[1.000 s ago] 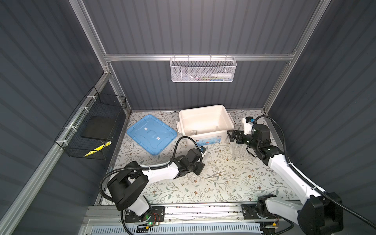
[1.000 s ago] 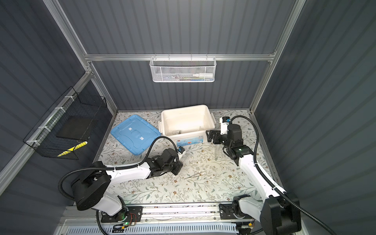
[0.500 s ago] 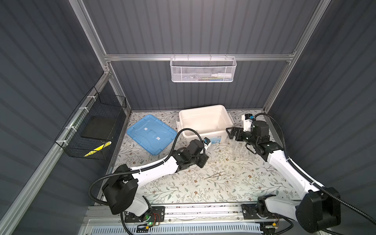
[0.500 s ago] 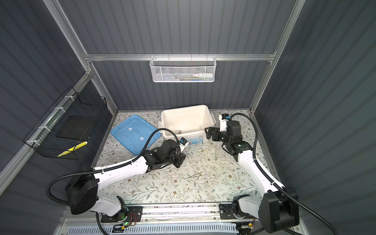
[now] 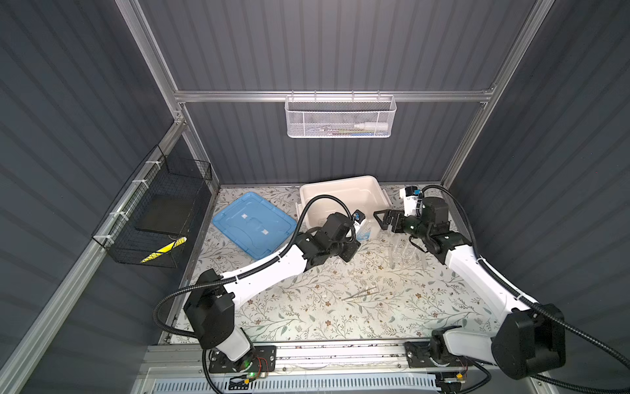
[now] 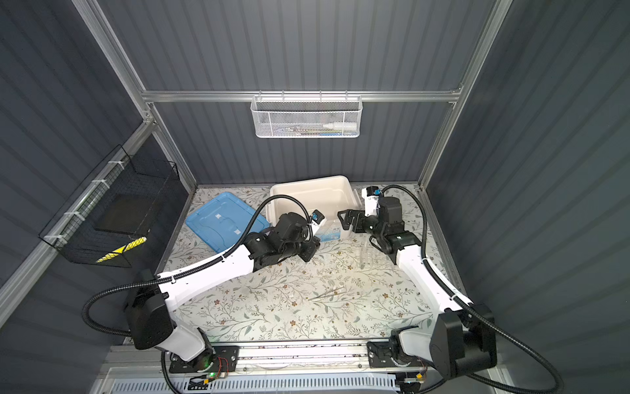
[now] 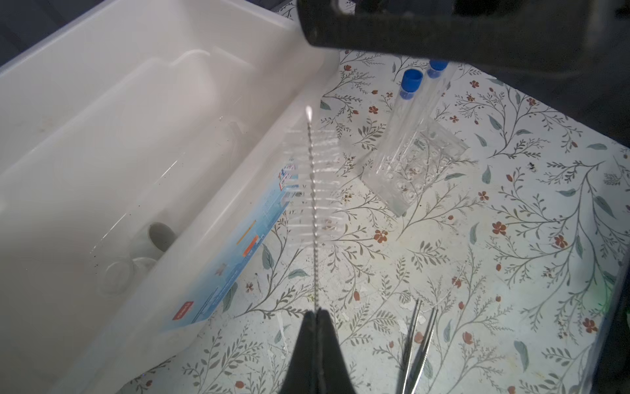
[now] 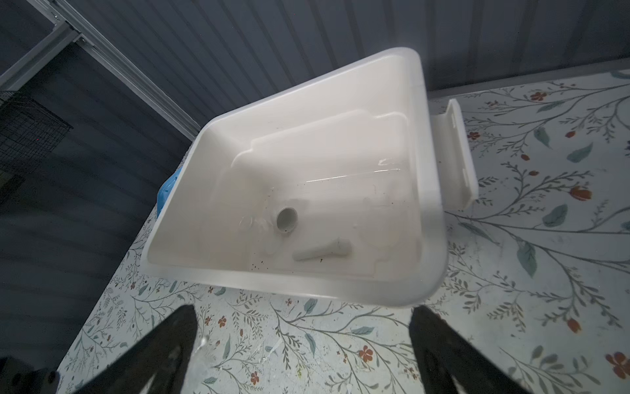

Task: Organize the chemistry lab equipment
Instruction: 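Carry the brush over the bin with left while right approaches the bin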

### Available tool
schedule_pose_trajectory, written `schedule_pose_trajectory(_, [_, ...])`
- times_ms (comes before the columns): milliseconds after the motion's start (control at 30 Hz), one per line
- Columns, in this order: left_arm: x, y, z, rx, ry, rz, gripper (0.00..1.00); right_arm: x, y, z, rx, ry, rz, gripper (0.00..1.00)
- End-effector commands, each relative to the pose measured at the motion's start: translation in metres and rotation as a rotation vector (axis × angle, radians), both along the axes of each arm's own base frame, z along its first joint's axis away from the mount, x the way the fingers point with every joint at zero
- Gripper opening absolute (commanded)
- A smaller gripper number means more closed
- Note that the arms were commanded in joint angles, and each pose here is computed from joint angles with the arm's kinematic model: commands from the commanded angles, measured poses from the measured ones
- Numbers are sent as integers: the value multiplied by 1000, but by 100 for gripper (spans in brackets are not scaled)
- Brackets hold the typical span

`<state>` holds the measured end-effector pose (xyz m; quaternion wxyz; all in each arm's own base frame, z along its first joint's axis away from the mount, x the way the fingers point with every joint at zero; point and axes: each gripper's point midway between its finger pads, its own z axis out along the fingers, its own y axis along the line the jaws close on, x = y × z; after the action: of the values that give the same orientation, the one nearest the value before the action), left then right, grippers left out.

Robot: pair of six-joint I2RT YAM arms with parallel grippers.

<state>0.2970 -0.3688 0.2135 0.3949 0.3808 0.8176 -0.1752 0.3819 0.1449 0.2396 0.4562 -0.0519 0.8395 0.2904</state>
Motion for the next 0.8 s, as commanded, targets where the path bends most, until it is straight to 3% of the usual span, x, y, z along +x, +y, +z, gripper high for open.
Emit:
schedule_pose_trajectory(0, [22, 10, 3, 34, -7, 10, 0, 4, 9, 18, 20, -66, 57, 99])
schedule_pose_trajectory(267, [71, 12, 38, -29, -68, 13, 0, 12, 23, 23, 48, -83, 140, 99])
schedule_pose_trajectory(767, [153, 16, 24, -15, -81, -29, 0, 36, 36, 22, 71, -71, 186, 99])
